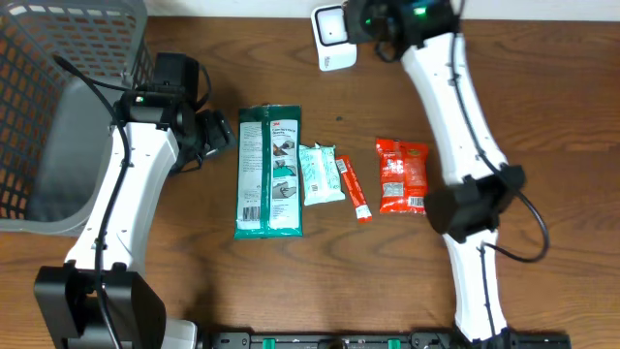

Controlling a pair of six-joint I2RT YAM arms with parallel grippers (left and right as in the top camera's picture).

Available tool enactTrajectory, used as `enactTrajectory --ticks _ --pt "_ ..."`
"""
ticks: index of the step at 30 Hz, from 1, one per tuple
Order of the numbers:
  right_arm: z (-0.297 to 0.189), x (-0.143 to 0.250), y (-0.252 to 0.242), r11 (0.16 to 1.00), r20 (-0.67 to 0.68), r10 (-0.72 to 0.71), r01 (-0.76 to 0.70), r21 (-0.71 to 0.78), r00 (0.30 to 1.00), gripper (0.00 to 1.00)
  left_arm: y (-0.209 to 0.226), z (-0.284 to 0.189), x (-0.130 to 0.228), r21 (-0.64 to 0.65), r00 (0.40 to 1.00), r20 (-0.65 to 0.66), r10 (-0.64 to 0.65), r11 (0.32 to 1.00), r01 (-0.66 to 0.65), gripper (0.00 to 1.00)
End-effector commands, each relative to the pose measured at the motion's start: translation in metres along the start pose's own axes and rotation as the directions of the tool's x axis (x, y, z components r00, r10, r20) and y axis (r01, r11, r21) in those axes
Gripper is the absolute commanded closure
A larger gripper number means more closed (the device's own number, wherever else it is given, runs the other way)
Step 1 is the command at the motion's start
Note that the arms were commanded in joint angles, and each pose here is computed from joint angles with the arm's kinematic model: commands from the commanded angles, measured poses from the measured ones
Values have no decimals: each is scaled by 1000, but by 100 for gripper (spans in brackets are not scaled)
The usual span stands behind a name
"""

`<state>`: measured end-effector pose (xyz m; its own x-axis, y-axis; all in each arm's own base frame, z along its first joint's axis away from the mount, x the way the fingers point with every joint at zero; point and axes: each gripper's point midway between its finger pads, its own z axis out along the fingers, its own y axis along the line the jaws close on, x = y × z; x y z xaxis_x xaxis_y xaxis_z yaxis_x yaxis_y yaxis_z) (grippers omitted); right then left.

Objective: Scan the item barcode
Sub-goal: 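Carry the tissue pack up toward the white barcode scanner, then hold the tissue pack end over the scanner window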

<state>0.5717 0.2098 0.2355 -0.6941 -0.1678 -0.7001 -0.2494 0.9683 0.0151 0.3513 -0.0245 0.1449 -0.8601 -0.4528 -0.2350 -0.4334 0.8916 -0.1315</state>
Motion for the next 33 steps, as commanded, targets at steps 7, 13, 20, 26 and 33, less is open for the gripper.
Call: enactTrajectory --ticks 7,13,20,26,33 --pt "81 9 1 980 45 -129 120 160 991 99 2 -3 -1 -9 1000 10 1 1000 -1 12" --pt "122 20 0 976 67 -129 115 186 989 99 2 -3 -1 -9 1000 10 1 1000 -1 12" --pt "144 32 1 973 61 -145 131 188 988 99 2 -3 -1 -9 1000 10 1 1000 -1 12" --pt "142 24 -1 969 83 -173 154 193 982 99 2 -3 -1 -9 1000 10 1 1000 -1 12" --pt "134 15 -10 938 83 -242 211 275 967 99 2 -3 -1 -9 1000 10 1 1000 -1 12"
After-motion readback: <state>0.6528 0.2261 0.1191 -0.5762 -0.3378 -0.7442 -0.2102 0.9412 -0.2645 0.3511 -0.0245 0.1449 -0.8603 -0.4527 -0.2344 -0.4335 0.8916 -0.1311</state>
